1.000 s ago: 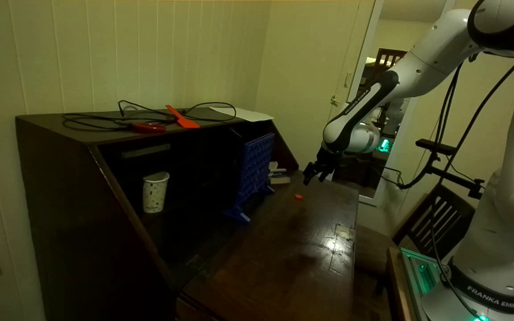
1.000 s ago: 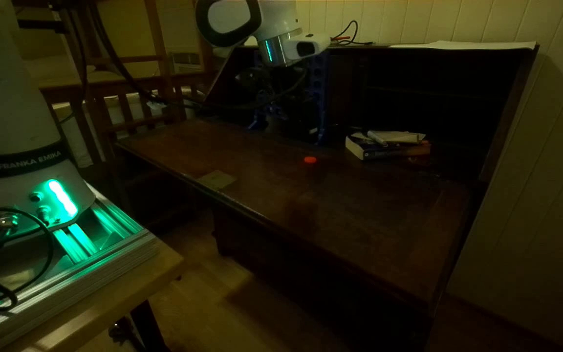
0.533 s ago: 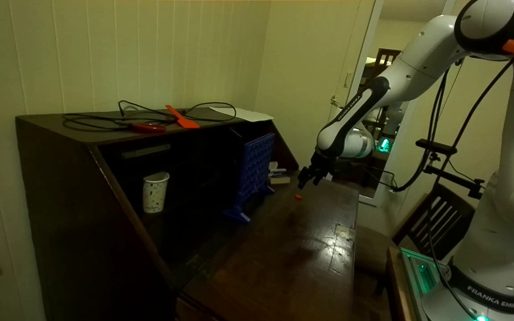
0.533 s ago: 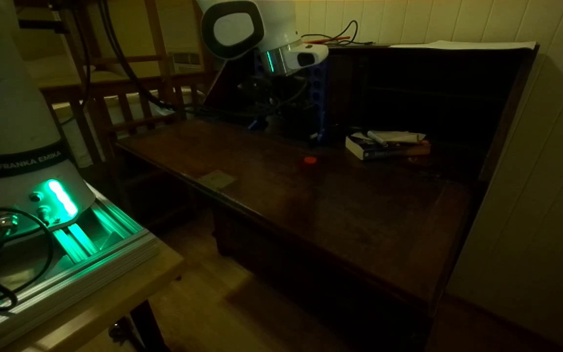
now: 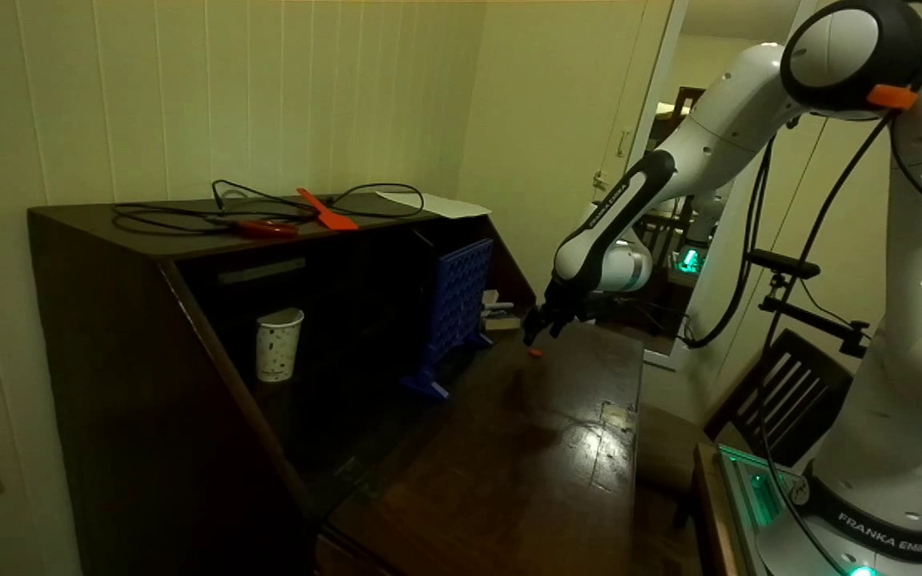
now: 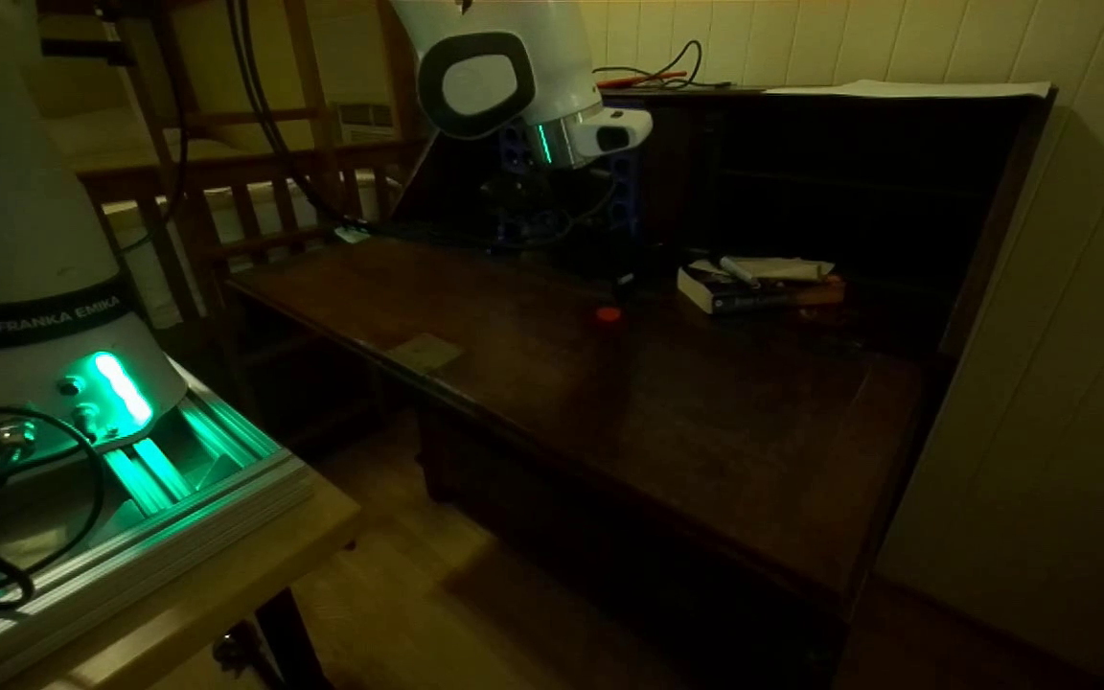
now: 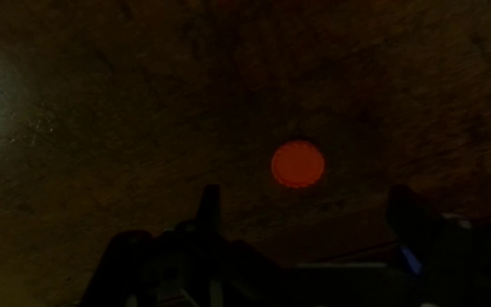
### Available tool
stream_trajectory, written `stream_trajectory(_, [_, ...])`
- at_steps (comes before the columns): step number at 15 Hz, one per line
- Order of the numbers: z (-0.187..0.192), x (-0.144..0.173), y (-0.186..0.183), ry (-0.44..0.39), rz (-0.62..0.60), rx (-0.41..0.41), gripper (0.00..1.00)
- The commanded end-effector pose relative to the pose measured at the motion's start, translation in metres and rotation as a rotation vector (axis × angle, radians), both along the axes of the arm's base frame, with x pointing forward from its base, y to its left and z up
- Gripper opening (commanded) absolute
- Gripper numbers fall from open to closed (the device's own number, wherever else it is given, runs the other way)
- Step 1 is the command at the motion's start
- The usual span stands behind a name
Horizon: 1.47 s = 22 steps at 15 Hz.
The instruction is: Put the orange chip in the blue gameboard.
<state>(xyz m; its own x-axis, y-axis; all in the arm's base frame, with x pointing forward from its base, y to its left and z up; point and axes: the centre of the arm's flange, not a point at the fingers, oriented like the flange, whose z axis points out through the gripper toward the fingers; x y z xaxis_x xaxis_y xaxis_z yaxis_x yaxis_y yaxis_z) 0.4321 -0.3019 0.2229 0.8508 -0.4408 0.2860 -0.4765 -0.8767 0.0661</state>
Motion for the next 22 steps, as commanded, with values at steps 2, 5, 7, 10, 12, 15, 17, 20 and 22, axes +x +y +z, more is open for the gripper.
stream_trajectory(2, [-0.016, 0.009, -0.017, -0.012, -0.001, -0.002, 1.00])
stream_trajectory(5, [-0.022, 0.011, -0.020, -0.006, 0.003, 0.008, 1.00])
stream_trajectory(7, [-0.025, 0.011, -0.022, -0.003, 0.004, 0.013, 0.92])
stream_trajectory(10, [-0.027, 0.011, -0.024, -0.002, 0.006, 0.018, 0.59])
stream_trajectory(12, [-0.028, 0.011, -0.026, -0.004, 0.008, 0.019, 0.58])
stream_trajectory(15, [-0.028, 0.010, -0.027, -0.006, 0.010, 0.021, 0.48])
stream_trajectory(17, [-0.027, 0.011, -0.027, -0.007, 0.014, 0.024, 0.30])
stream_trajectory(20, [-0.026, 0.013, -0.027, -0.007, 0.017, 0.025, 0.19])
stream_trajectory(22, [-0.026, 0.013, -0.026, -0.008, 0.018, 0.023, 0.28])
